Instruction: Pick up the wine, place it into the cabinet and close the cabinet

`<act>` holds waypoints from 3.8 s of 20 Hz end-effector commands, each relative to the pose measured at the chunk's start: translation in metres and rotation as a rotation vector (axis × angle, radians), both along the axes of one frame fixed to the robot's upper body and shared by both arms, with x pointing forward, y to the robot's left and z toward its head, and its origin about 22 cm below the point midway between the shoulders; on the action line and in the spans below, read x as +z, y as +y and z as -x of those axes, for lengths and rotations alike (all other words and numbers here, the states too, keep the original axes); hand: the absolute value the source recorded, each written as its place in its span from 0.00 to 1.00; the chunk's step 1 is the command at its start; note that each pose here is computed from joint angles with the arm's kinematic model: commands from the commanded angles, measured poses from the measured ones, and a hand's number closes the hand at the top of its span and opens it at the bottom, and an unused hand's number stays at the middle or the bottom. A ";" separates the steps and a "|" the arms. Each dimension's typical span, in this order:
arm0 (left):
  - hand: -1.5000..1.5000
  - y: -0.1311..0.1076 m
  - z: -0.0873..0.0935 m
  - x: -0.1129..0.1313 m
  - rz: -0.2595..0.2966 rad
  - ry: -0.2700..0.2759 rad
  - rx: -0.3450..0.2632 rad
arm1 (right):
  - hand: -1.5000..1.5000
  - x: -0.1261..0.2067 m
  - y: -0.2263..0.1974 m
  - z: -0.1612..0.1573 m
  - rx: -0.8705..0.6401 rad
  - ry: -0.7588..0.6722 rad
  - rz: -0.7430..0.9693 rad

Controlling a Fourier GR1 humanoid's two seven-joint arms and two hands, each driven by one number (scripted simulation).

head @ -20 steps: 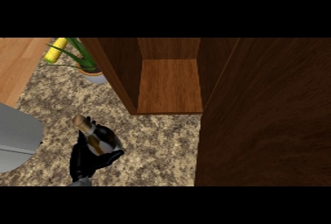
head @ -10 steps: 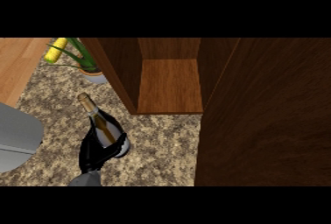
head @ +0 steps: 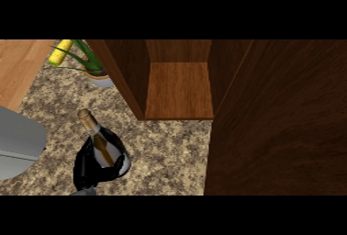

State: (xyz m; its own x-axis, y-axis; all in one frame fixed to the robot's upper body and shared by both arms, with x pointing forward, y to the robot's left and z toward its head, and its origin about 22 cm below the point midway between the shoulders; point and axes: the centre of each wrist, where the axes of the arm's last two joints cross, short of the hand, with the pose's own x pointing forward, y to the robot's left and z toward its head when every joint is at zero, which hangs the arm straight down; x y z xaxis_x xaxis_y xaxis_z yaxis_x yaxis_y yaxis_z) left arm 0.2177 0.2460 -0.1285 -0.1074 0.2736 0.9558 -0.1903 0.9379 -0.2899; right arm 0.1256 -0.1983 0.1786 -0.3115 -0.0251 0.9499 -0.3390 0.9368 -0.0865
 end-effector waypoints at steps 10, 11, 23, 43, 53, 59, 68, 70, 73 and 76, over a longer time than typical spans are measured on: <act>1.00 0.020 0.023 0.034 0.034 -0.214 -0.145 | 0.00 0.034 -0.010 0.048 0.048 -0.047 -0.062; 1.00 -0.001 0.024 0.048 0.038 -0.220 -0.175 | 0.00 0.026 -0.011 0.027 0.025 -0.061 -0.057; 1.00 -0.074 -0.020 0.150 0.003 -0.238 -0.193 | 0.00 0.024 -0.011 0.035 0.050 -0.047 -0.061; 1.00 -0.147 -0.096 0.189 -0.045 -0.093 -0.110 | 0.00 0.023 -0.018 0.034 0.048 -0.053 -0.051; 1.00 -0.158 -0.091 0.138 -0.085 -0.021 -0.119 | 0.00 0.026 -0.025 0.041 0.058 -0.038 -0.051; 1.00 -0.161 -0.096 0.106 -0.089 0.009 -0.089 | 0.00 0.028 -0.019 0.044 0.063 -0.053 -0.060; 1.00 -0.157 -0.116 0.102 -0.018 0.024 -0.082 | 0.00 0.022 -0.022 0.032 0.051 -0.057 -0.063; 1.00 -0.159 -0.130 0.110 -0.027 0.026 -0.066 | 0.00 0.024 -0.022 0.039 0.079 -0.046 -0.062; 1.00 -0.168 -0.143 0.126 -0.030 0.035 -0.069 | 0.00 0.025 -0.019 0.041 0.066 -0.038 -0.056; 1.00 -0.165 -0.146 0.124 -0.019 0.044 -0.046 | 0.00 0.016 -0.020 0.031 0.060 -0.037 -0.062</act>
